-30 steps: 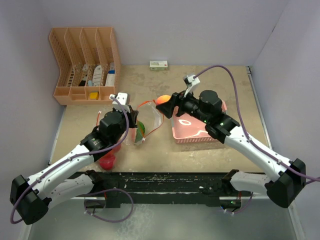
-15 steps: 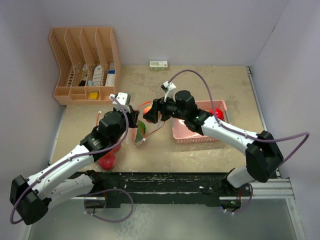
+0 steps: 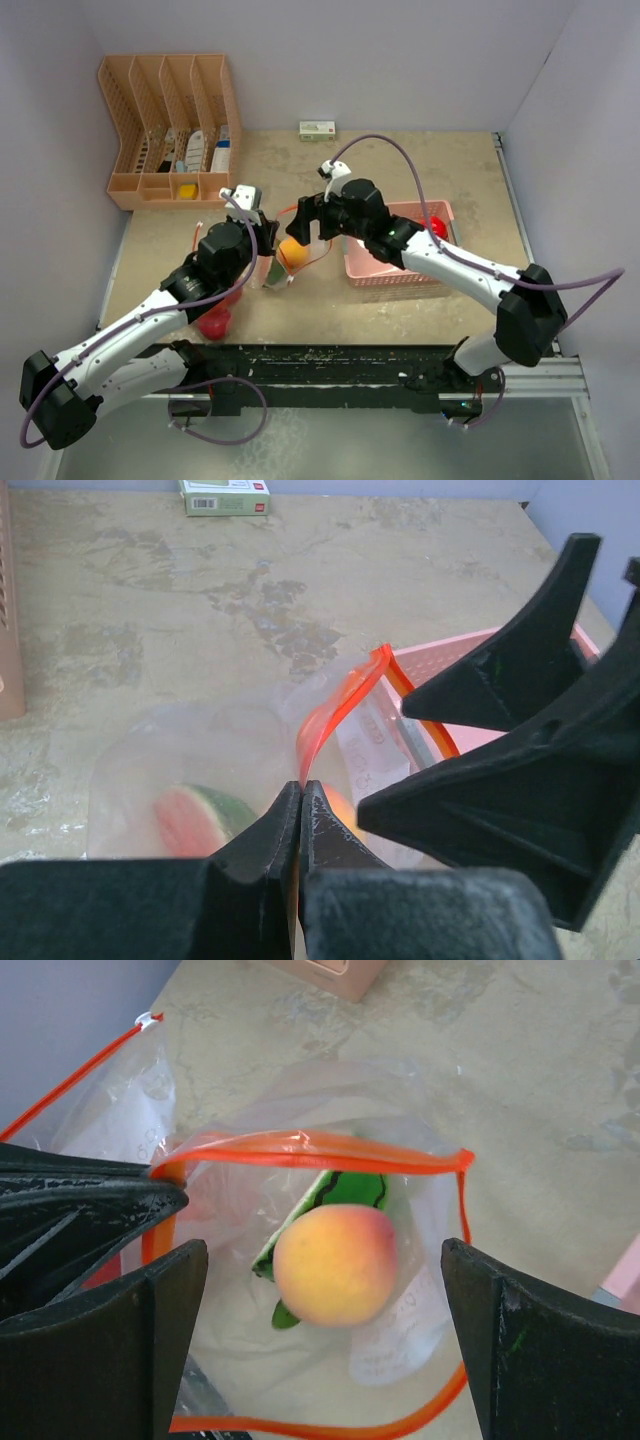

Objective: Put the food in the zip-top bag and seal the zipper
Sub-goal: Pick up the fake fruit from the bin.

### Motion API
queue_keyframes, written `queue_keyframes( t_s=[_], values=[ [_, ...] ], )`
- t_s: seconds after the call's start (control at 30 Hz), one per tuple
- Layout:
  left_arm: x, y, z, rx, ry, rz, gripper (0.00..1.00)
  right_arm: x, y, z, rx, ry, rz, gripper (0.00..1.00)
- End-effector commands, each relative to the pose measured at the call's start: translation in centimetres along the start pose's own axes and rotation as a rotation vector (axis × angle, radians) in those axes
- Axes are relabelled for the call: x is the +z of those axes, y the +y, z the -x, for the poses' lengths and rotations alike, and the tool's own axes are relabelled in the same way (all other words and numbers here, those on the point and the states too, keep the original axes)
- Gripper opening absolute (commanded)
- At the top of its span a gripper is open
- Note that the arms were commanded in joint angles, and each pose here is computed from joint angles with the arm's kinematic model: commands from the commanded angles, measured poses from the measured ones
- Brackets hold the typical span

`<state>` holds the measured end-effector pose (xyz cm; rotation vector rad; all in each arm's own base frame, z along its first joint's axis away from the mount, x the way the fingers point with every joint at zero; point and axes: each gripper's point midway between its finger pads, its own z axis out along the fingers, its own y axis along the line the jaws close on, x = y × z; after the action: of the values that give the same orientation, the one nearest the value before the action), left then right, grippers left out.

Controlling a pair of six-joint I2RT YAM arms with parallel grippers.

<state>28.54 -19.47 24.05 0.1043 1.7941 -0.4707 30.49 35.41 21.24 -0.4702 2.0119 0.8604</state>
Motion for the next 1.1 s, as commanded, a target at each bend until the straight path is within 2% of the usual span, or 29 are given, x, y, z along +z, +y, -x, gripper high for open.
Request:
queue_keyframes(
  t_s=[0.0, 0.07, 0.23, 0.37, 0.47, 0.67, 0.87, 1.07],
  values=[
    [-0.3, -1.1, 2.5, -0.045, -0.076, -0.036, 0.0, -4.0, -0.7, 3.4, -0.038, -0.112, -0.097, 1.0],
    [-0.3, -1.0, 2.4, -0.045, -0.076, -0.035, 0.0, -5.9, -2.1, 3.1, -0.001, -0.119, -0.179, 1.0],
    [-1.0, -0.9, 2.7, -0.053, -0.094, -0.042, 0.0, -11.3, -12.7, 1.7, 0.103, -0.103, -0.701, 1.0],
    [-1.4, -0.8, 2.9, -0.048, -0.103, -0.048, 0.0, -12.9, -19.7, -0.8, 0.247, -0.035, -0.901, 1.0],
    [-1.8, -0.8, 3.1, -0.048, -0.111, -0.057, 0.0, -13.6, -22.7, -2.2, 0.297, -0.041, -1.009, 0.99],
    [-2.0, -1.0, 3.0, -0.042, -0.111, -0.072, 0.0, -15.7, -28.4, -2.3, 0.294, -0.036, -1.235, 0.99],
    [-1.9, -1.0, 2.6, -0.041, -0.106, -0.076, 0.0, -16.0, -31.5, -4.5, 0.274, 0.037, -1.345, 1.0],
    [-1.7, -1.2, 2.2, -0.039, -0.09, -0.086, 0.0, -15.4, -33.4, -5.9, 0.267, 0.087, -1.364, 0.99]
  ],
)
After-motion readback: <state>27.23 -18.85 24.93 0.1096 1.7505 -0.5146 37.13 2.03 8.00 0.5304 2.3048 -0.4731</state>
